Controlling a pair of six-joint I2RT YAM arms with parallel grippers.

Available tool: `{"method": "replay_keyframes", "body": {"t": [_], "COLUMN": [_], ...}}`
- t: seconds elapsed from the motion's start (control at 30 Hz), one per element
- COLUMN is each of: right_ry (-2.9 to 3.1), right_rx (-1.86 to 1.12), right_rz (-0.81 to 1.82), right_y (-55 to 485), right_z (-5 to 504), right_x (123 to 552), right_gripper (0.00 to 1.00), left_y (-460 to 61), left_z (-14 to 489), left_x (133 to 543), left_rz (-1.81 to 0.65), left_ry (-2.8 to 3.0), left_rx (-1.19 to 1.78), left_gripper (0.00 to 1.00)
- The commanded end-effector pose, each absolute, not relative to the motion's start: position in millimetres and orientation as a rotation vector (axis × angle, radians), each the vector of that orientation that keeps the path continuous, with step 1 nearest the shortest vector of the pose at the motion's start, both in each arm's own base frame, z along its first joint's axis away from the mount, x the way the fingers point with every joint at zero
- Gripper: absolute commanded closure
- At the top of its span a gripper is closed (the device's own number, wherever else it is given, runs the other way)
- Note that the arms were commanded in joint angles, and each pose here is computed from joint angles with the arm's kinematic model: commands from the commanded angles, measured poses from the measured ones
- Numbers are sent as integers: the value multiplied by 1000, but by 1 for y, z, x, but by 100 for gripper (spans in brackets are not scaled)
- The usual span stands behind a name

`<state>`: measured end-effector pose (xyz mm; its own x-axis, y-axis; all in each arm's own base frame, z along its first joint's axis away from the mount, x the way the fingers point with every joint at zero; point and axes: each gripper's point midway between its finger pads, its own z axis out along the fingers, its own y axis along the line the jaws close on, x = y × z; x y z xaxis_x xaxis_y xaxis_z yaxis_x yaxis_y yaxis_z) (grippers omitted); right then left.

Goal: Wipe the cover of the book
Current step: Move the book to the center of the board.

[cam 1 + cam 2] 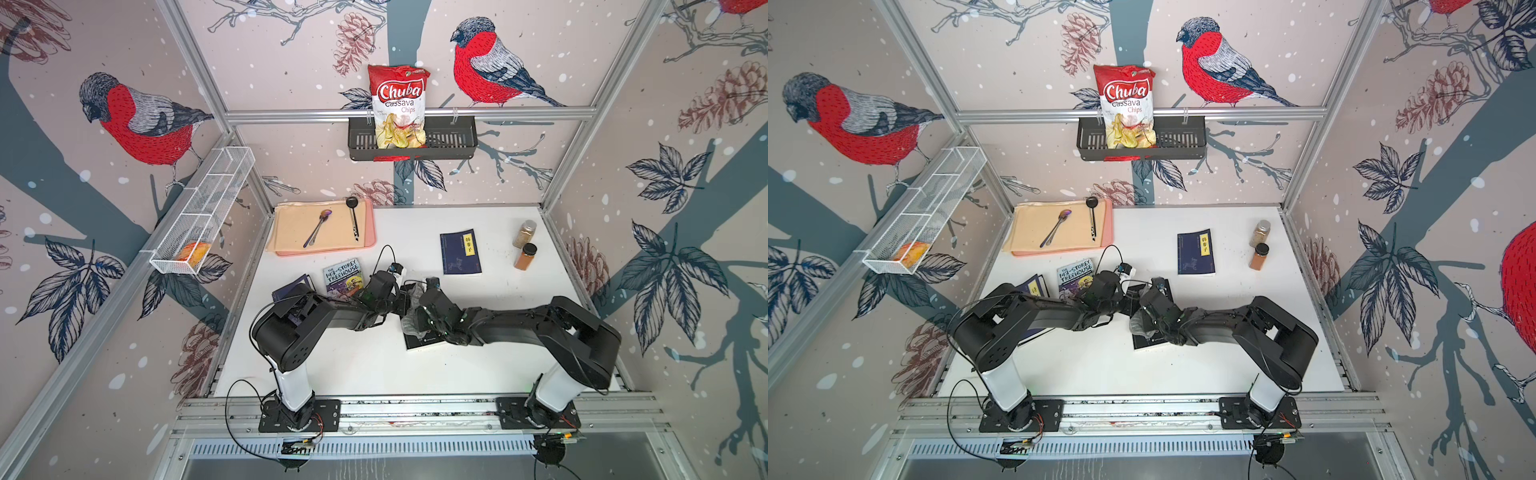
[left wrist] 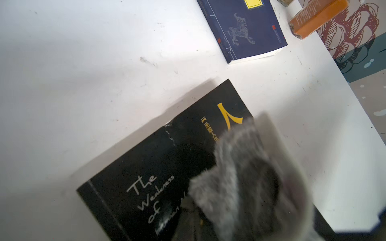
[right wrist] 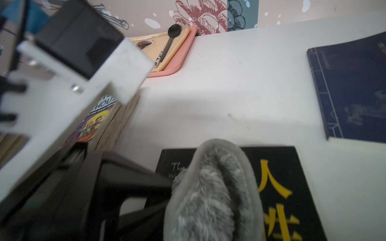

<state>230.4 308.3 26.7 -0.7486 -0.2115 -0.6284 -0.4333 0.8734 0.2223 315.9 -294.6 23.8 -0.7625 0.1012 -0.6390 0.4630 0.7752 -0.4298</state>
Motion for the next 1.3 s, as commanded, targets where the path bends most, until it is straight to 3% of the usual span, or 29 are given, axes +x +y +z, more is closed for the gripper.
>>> {"method": "replay_keyframes", "body": {"t": [0.0,0.17,0.5,0.97,1.07,1.27], "right_ry": [2672,2664,2559,2648,2627,2558], "right_rx": [-493,-427,-397,-429,-431,-404], "right_rz": [330,377,464,454,454,505], "right_y": [261,246,279,252,254,275], "right_z": [-17,-19,3,-9,-8,-5], "right_x": [174,170,276,172,181,242], "right_gripper": [100,99,100,99,98,100], "left_y": [-254,-254,-250,-243,-241,-235], "left_z": [-30,-31,-22,-22,-24,-25], "left_x": [282,282,276,281,277,269], "left_rz": [-578,-579,-594,-511,-516,-528], "left_ry": [2633,2638,2628,2639,2647,2651], "left_rx": [405,405,382,405,398,374], "left_gripper": [100,100,100,100,100,100]}}
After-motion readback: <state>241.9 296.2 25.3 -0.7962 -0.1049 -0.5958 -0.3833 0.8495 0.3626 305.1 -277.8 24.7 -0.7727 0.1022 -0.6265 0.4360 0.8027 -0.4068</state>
